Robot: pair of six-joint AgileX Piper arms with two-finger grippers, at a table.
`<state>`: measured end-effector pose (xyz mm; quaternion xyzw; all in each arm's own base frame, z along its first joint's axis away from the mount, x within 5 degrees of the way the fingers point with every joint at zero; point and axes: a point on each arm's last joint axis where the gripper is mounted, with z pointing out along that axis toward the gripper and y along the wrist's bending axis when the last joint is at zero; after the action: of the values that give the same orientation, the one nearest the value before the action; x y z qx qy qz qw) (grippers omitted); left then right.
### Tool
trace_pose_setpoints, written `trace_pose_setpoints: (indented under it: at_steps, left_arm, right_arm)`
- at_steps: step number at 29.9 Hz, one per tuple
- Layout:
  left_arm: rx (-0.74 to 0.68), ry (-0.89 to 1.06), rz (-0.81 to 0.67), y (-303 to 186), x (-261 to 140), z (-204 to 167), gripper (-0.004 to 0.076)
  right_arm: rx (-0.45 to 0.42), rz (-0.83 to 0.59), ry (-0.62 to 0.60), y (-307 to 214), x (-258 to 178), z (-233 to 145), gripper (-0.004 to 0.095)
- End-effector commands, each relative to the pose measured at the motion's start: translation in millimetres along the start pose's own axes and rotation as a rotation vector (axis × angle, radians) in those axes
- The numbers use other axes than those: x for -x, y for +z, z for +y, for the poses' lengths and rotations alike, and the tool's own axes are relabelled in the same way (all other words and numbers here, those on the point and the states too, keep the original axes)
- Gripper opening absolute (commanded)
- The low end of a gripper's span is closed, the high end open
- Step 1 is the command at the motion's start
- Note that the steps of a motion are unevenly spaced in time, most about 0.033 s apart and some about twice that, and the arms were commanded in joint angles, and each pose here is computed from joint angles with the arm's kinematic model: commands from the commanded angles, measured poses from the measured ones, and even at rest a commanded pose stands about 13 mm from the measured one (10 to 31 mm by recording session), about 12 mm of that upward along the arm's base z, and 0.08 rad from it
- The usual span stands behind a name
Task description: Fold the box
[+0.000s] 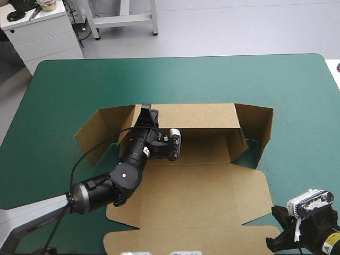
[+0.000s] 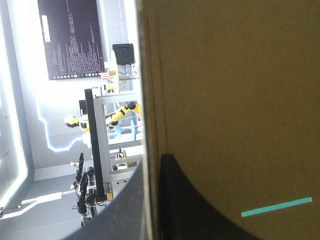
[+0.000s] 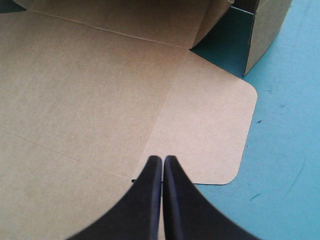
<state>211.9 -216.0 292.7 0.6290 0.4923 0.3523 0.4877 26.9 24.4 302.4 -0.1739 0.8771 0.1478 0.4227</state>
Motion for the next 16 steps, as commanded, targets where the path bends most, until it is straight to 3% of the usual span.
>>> trace_pose_setpoints:
  at_steps: [1,5,8,16]
  left_arm:
    - [0.105,-0.007,-0.015,-6.7,0.3,20.4,-0.0010]
    - [0.118,-0.044,-0.019,-6.8,0.5,22.1,-0.0010]
    - [0.118,-0.046,-0.019,-6.8,0.5,22.1,-0.0010]
    - [0.118,-0.046,-0.019,-6.8,0.5,22.1,-0.0010]
  right_arm:
    - [0.000,-0.067,0.032,-3.7,10.2,0.8,-0.0004]
    - [0.001,-0.059,0.036,-3.7,9.5,0.9,0.0017]
    - [0.001,-0.056,0.036,-3.6,9.2,0.9,0.0122]
    - [0.000,-0.050,0.111,-4.1,8.8,0.7,0.0680]
